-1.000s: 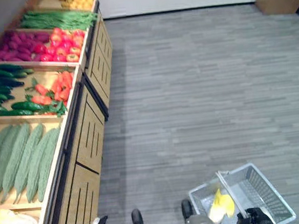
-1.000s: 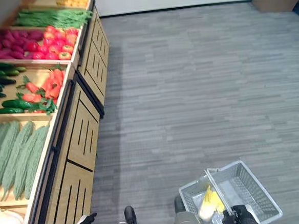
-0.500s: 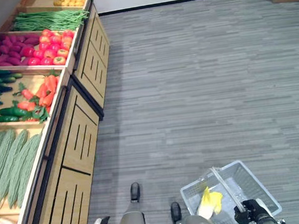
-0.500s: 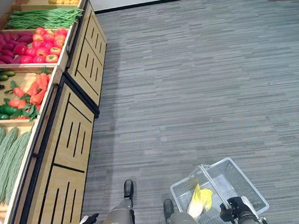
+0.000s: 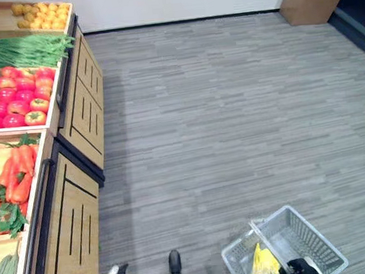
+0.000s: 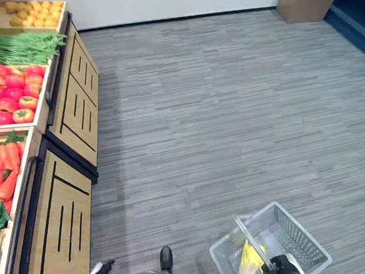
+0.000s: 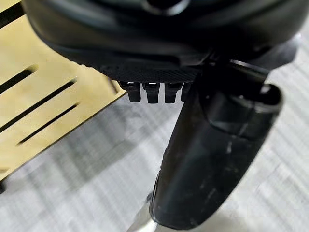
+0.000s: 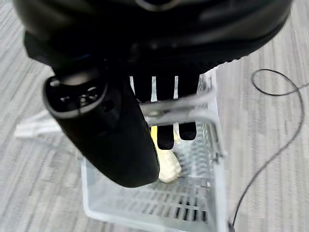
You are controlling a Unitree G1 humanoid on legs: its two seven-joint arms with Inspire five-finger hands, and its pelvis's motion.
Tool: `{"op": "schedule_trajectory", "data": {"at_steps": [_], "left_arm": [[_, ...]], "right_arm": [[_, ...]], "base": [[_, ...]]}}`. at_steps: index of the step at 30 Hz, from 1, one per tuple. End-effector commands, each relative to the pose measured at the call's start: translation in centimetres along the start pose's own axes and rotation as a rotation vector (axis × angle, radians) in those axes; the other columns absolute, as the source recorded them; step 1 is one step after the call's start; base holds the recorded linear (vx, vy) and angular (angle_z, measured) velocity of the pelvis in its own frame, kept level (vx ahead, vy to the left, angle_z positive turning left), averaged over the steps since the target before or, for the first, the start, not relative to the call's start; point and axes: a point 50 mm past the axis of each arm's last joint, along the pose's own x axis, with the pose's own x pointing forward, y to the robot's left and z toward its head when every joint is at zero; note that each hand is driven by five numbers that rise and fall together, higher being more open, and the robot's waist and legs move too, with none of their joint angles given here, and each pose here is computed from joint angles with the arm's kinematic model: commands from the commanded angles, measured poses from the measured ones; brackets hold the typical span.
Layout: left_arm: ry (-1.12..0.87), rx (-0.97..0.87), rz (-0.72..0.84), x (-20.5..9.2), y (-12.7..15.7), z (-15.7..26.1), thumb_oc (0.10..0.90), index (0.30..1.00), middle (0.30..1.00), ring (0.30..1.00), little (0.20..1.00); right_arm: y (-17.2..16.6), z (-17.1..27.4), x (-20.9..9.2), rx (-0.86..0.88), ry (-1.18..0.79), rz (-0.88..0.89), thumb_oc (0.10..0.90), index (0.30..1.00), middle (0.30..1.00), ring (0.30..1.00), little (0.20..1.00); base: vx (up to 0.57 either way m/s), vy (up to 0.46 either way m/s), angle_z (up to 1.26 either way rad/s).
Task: Get the vegetables into the basket
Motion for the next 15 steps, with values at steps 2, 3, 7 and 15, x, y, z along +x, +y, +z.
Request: {"op": "schedule_trajectory", "data": {"at_steps": [2,3,7,15], "left_arm": [[0.011,-0.058,0.022,-0.2,0.2,-0.9,0.900,1.000,1.000,1.000,1.000],[0.012,-0.064,0.028,-0.1,0.5,-0.7,0.900,1.000,1.000,1.000,1.000],[0.007,-0.063,0.043,0.1,0.9,-0.3,0.900,1.000,1.000,1.000,1.000],[0.054,-0.057,-0.005,-0.5,-0.8,-1.6,0.900,1.000,1.000,1.000,1.000]], "right_arm": [[-3.6,3.6,0.6,-0.009,-0.163,-0.115,0.400,0.300,0.300,0.300,0.300],[-3.4,4.1,0.6,-0.009,-0.181,-0.105,0.400,0.300,0.300,0.300,0.300],[-3.3,5.5,0.7,-0.009,-0.231,-0.102,0.400,0.300,0.300,0.300,0.300],[-3.3,4.9,0.3,-0.037,-0.253,-0.098,0.400,0.300,0.300,0.300,0.300]], "base": [[0.12,0.198,-0.13],[0.12,0.115,0.08],[0.19,0.006,0.03],[0.27,-0.192,0.62]]}}
